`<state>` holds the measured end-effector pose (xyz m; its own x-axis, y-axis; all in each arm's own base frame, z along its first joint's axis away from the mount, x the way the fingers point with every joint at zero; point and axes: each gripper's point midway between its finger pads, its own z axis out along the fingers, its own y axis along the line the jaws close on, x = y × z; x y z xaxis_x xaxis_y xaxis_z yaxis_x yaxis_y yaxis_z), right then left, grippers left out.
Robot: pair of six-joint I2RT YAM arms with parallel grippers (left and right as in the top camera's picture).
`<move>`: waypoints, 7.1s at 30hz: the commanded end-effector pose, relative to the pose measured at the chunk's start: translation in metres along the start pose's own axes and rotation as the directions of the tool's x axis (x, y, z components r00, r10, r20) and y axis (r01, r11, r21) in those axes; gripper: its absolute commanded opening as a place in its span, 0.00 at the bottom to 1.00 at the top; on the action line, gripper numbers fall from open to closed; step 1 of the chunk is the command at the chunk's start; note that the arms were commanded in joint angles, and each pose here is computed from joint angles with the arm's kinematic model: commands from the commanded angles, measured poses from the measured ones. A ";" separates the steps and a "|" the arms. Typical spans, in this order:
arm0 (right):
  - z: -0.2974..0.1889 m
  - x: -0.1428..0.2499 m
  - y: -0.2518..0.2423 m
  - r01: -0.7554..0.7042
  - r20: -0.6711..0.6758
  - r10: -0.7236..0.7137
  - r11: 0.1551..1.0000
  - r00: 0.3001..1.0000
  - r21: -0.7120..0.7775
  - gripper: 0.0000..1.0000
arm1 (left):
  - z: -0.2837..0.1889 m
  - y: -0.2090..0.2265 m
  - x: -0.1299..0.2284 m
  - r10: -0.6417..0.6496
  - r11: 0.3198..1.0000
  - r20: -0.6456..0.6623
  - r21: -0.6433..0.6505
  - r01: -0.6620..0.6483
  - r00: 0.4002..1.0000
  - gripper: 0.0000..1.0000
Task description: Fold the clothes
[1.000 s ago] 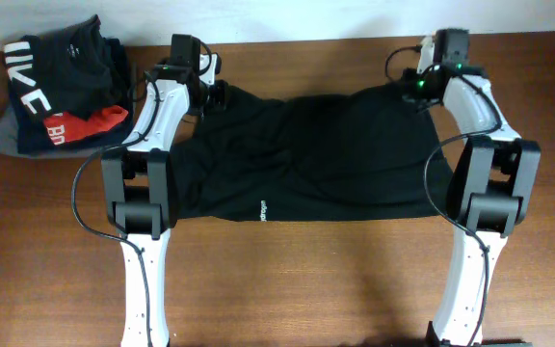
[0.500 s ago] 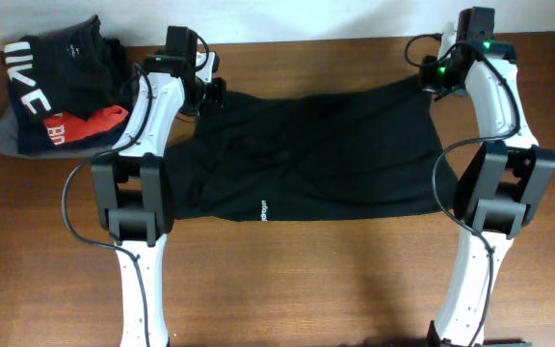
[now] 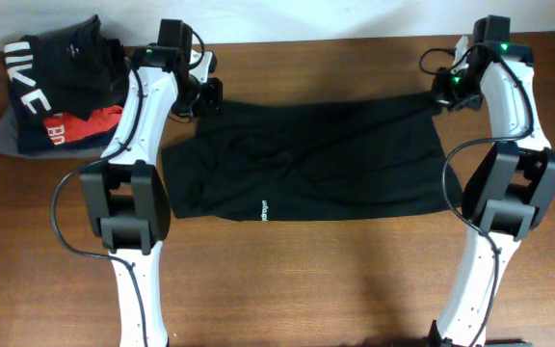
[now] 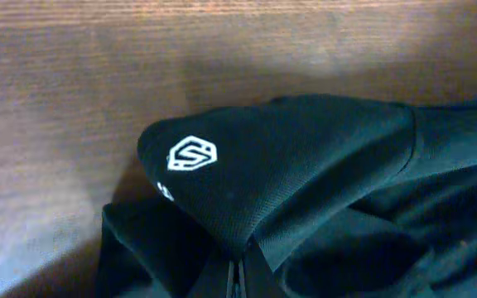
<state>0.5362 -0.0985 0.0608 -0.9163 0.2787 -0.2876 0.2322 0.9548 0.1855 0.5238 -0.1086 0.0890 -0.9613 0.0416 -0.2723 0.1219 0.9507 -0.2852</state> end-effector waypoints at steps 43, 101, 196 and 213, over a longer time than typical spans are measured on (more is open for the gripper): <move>-0.062 0.053 -0.047 -0.085 -0.182 0.115 0.983 0.977 0.164 0.04 | -0.071 0.001 0.115 -0.003 0.997 -0.418 -0.075 -0.031 0.908 0.00; -0.081 0.074 -0.027 -0.114 -0.259 0.131 0.990 0.957 0.077 0.52 | -0.025 -0.011 0.123 0.001 0.999 -0.419 -0.030 -0.015 0.908 0.11; -0.032 0.154 -0.016 -0.009 -0.488 0.121 0.974 0.864 0.225 0.04 | 0.033 0.045 0.183 -0.197 0.980 -0.493 -0.123 0.156 0.847 0.01; -0.053 0.134 0.089 0.053 -0.397 -0.130 0.979 0.908 -0.199 0.04 | 0.034 0.045 0.182 -0.195 0.980 -0.488 -0.121 0.155 0.851 0.02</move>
<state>0.4247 -0.0080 0.1147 -0.9878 0.1548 0.0162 0.1522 0.9390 0.3084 0.3656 -0.0808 0.0029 -0.9633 0.0002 0.2685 -0.0728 0.9624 -0.2619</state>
